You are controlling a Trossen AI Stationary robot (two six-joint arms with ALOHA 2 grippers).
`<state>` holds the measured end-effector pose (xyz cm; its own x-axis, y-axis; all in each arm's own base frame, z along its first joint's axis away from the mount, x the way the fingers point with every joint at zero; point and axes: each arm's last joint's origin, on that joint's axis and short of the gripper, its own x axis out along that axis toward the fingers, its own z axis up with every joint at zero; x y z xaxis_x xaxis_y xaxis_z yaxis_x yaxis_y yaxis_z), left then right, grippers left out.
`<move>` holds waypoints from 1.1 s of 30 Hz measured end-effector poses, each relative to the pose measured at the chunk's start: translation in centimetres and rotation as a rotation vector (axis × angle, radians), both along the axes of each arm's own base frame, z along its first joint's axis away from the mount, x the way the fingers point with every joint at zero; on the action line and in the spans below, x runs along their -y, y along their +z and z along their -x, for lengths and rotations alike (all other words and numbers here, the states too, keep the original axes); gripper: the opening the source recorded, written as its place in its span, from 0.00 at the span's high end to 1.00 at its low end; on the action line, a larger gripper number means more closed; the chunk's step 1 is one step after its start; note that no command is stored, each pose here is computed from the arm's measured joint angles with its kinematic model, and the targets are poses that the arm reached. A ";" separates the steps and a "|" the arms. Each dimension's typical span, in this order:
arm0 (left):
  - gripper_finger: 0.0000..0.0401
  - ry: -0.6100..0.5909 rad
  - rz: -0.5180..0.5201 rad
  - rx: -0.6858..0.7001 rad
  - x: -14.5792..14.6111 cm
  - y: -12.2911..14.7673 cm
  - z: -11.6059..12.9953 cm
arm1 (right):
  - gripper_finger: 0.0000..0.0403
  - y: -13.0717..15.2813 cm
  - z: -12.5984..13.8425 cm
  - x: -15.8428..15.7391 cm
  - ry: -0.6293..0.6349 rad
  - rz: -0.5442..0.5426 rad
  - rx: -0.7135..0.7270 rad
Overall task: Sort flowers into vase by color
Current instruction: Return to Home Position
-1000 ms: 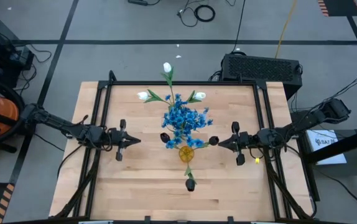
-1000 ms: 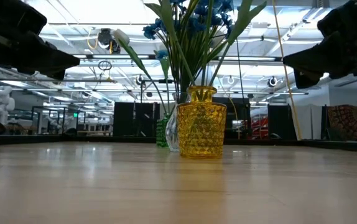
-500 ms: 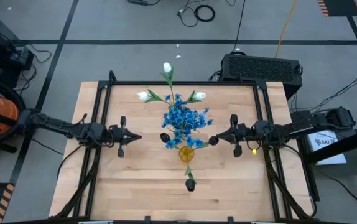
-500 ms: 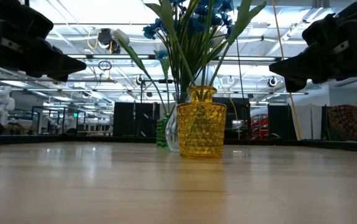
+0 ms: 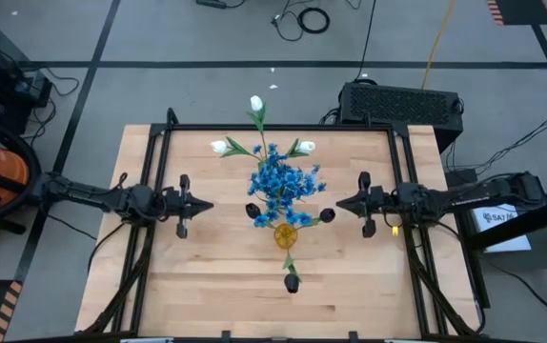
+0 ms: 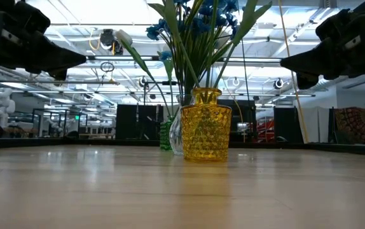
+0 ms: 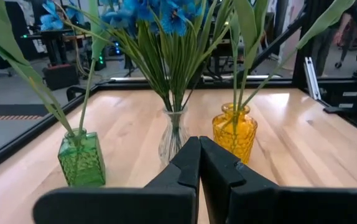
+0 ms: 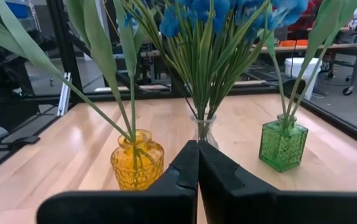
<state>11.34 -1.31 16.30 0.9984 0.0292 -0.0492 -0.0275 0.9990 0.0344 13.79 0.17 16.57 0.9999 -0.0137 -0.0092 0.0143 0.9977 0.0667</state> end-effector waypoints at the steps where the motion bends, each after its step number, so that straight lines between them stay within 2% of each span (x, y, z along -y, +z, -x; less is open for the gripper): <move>1: 0.97 0.000 -0.004 0.004 0.0 0.0 0.0 | 1.00 0.1 0.2 0.0 0.000 0.000 0.007; 6: 0.97 -0.002 -0.004 0.018 0.0 0.2 0.2 | 1.00 0.3 0.9 0.0 0.001 -0.005 0.011; 14: 0.97 0.027 0.006 -0.060 -0.2 -0.6 0.5 | 1.00 0.2 1.6 0.0 0.006 -0.016 -0.009; 18: 0.97 0.063 0.005 -0.030 -0.3 -0.4 0.8 | 1.00 0.5 1.8 0.0 0.007 0.001 0.020; 27: 0.97 0.050 -0.017 0.032 -0.4 0.1 1.2 | 1.00 0.7 2.2 0.0 0.017 0.004 0.032; 33: 0.97 0.046 -0.058 0.055 -0.4 0.3 1.4 | 1.00 0.6 2.5 -0.2 0.067 0.013 0.031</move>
<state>9.92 -0.93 16.62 0.9970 0.0765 0.0086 -0.0770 0.9931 0.0889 11.27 0.32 17.20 0.9984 0.0529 0.0216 -0.0540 0.9971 0.0529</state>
